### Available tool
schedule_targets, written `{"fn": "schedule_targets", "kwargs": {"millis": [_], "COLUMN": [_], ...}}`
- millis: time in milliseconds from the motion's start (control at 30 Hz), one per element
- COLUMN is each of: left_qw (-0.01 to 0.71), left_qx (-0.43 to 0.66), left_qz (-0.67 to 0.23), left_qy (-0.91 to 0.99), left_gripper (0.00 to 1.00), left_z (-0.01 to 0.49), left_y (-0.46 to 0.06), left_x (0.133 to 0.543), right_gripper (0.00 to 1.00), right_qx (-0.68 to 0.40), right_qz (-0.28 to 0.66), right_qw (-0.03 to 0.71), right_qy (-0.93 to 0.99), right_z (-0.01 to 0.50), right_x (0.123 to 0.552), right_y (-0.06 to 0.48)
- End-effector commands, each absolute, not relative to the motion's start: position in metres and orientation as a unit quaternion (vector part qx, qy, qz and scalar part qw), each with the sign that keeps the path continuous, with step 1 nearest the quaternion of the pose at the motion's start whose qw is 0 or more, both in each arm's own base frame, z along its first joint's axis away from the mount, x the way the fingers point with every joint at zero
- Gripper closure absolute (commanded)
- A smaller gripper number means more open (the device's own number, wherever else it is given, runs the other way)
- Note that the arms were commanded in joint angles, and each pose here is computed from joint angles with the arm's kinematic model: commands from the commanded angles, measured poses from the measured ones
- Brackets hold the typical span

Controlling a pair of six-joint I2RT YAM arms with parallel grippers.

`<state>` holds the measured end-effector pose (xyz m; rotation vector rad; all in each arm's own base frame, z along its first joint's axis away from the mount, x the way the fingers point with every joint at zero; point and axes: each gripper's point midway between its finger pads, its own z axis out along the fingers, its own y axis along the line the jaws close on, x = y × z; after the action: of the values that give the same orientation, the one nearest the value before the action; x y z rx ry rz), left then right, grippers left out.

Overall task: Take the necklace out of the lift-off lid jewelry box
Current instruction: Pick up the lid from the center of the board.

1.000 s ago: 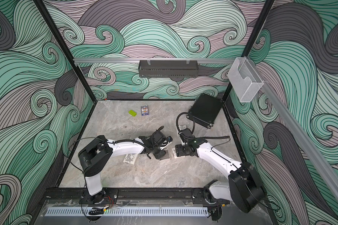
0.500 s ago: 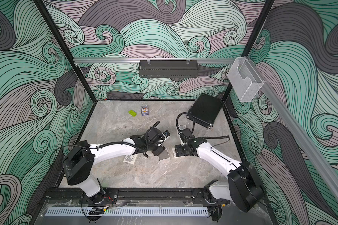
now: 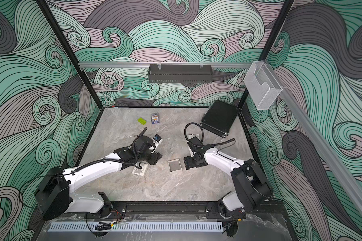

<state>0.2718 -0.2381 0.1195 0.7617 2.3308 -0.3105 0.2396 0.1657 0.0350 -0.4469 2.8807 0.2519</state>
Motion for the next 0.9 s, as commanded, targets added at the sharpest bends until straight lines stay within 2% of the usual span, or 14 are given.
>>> {"fn": "schedule_targets", "kwargs": {"millis": [0, 200, 433, 567, 867], "left_qw": [0.335, 0.327, 0.308, 0.299, 0.266], "left_qx": [0.27, 0.265, 0.273, 0.269, 0.292], "left_qz": [-0.146, -0.159, -0.188, -0.195, -0.207], "left_qy": [0.891, 0.893, 0.892, 0.895, 0.895], "left_gripper": [0.35, 0.35, 0.35, 0.35, 0.36], "left_z": [0.124, 0.118, 0.104, 0.096, 0.074], "left_y": [-0.238, -0.239, -0.245, -0.245, -0.257], "left_x": [0.272, 0.268, 0.256, 0.253, 0.244], "right_gripper": [0.14, 0.17, 0.23, 0.27, 0.27], "right_qx": [-0.165, -0.173, -0.168, -0.166, -0.165], "right_qz": [0.073, 0.005, 0.0, 0.018, 0.135], "right_qw": [0.112, 0.1, 0.102, 0.115, 0.144], "right_qy": [0.977, 0.98, 0.98, 0.979, 0.966], "right_z": [0.036, 0.023, 0.025, 0.037, 0.084], "right_x": [0.246, 0.25, 0.25, 0.251, 0.246], "right_y": [0.172, 0.165, 0.163, 0.169, 0.204]}}
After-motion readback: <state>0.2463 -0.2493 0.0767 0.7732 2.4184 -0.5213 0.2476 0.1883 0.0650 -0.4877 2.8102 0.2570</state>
